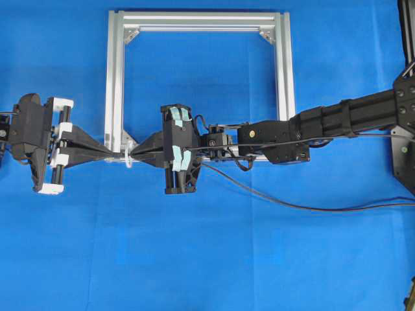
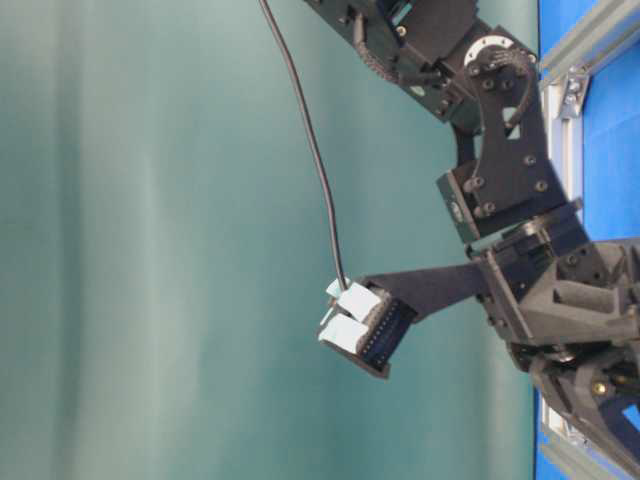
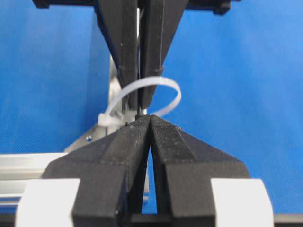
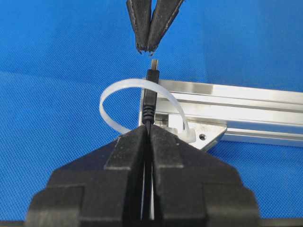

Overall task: Insert the wire through the string loop located on the left side.
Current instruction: 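Move the open left gripper to the plug beyond the loop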

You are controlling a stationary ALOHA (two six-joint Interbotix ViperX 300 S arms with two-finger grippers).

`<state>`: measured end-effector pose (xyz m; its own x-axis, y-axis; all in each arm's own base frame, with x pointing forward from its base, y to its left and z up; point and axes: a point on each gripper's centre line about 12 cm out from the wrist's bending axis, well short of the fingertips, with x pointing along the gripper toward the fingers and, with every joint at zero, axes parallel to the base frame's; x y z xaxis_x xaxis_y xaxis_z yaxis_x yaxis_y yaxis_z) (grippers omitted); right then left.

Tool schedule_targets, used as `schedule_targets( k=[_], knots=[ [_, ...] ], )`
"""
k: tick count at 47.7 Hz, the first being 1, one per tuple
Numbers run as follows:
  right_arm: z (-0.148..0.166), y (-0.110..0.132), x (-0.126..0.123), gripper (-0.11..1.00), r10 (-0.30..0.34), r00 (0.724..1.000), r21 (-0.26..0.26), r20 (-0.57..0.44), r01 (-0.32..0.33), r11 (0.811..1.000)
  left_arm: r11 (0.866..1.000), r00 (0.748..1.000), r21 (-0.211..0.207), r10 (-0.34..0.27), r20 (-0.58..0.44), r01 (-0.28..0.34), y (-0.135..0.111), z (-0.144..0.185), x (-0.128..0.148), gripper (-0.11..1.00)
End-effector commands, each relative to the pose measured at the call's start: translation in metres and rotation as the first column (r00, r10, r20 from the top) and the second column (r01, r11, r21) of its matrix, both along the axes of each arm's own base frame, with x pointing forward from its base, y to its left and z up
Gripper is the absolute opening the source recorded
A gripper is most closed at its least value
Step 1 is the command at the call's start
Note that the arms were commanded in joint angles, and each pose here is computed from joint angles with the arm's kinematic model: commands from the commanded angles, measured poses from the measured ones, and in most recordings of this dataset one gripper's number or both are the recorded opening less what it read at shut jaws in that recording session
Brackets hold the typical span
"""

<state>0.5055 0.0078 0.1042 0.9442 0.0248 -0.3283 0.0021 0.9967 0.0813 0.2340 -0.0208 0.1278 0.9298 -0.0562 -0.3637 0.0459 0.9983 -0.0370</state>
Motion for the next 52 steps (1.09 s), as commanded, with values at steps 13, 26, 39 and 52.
schedule_targets(
  k=[13,26,39,52],
  knots=[
    [0.019,0.002,0.006,0.00,0.005,0.999,-0.001,0.051,-0.005,1.000,1.000,1.000,0.001,-0.006,0.023,0.006,-0.002,0.005,0.005,0.26],
    [0.019,0.002,0.006,0.00,0.005,0.999,-0.001,0.048,-0.005,1.000,1.000,1.000,-0.006,-0.004,0.027,0.004,-0.002,0.007,0.007,0.91],
    [0.019,0.001,0.006,0.00,0.004,0.999,-0.001,0.049,-0.004,1.000,1.000,0.999,-0.004,-0.001,-0.032,0.001,-0.002,-0.008,0.013,0.88],
    [0.019,0.002,0.005,0.00,0.005,0.999,-0.002,0.048,-0.005,1.000,1.000,0.994,0.007,0.001,-0.110,0.000,-0.004,-0.029,0.027,0.87]
  ],
)
